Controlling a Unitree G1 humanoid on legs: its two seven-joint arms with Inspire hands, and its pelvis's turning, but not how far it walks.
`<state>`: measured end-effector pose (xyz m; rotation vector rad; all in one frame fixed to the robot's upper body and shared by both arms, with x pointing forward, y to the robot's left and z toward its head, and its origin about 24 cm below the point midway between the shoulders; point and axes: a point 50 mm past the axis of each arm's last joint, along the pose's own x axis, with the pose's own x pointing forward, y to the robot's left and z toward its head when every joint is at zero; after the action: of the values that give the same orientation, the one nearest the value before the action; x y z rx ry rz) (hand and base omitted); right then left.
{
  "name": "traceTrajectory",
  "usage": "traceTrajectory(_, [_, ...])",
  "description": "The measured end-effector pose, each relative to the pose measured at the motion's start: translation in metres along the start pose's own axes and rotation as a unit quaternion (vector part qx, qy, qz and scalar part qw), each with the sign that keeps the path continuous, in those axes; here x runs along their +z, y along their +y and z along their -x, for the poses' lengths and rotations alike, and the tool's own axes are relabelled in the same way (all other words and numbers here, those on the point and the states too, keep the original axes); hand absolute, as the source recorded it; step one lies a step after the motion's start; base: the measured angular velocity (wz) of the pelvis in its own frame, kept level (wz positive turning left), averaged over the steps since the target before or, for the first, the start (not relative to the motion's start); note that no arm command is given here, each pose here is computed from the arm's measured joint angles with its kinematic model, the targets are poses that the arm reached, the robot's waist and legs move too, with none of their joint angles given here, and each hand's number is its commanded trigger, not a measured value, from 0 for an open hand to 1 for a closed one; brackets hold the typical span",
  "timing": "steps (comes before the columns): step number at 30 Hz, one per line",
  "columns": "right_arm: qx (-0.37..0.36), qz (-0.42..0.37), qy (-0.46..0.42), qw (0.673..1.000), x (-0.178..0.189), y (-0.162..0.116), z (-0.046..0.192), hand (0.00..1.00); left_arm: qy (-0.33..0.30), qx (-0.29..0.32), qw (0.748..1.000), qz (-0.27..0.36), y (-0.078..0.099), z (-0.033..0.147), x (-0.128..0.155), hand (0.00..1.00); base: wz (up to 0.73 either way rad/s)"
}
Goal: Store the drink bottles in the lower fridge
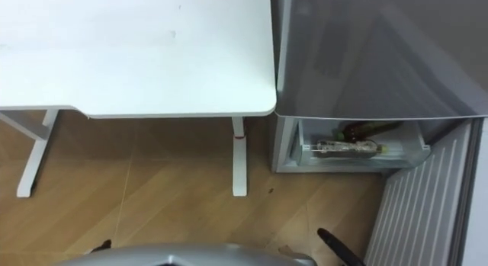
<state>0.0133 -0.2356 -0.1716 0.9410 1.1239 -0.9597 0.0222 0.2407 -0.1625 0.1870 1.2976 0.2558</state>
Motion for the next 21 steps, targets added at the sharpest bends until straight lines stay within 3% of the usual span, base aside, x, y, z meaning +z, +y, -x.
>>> traceTrajectory(5, [0.015,-0.061,-0.011,0.998,0.003,0.001,0.000,0.00,-0.003,0.000,1.000,-0.001,0.000,0.000,0.002,0.00,0.00])
traceTrajectory(15, [0.018,-0.090,-0.017,0.996,0.005,0.002,0.000,0.00,-0.004,-0.001,1.000,-0.002,0.000,-0.001,0.003,0.00,-0.02])
traceTrajectory(21, [0.043,-0.128,-0.031,0.990,0.015,0.020,-0.001,0.00,-0.010,-0.005,1.000,-0.002,-0.001,-0.002,0.010,0.00,-0.02])
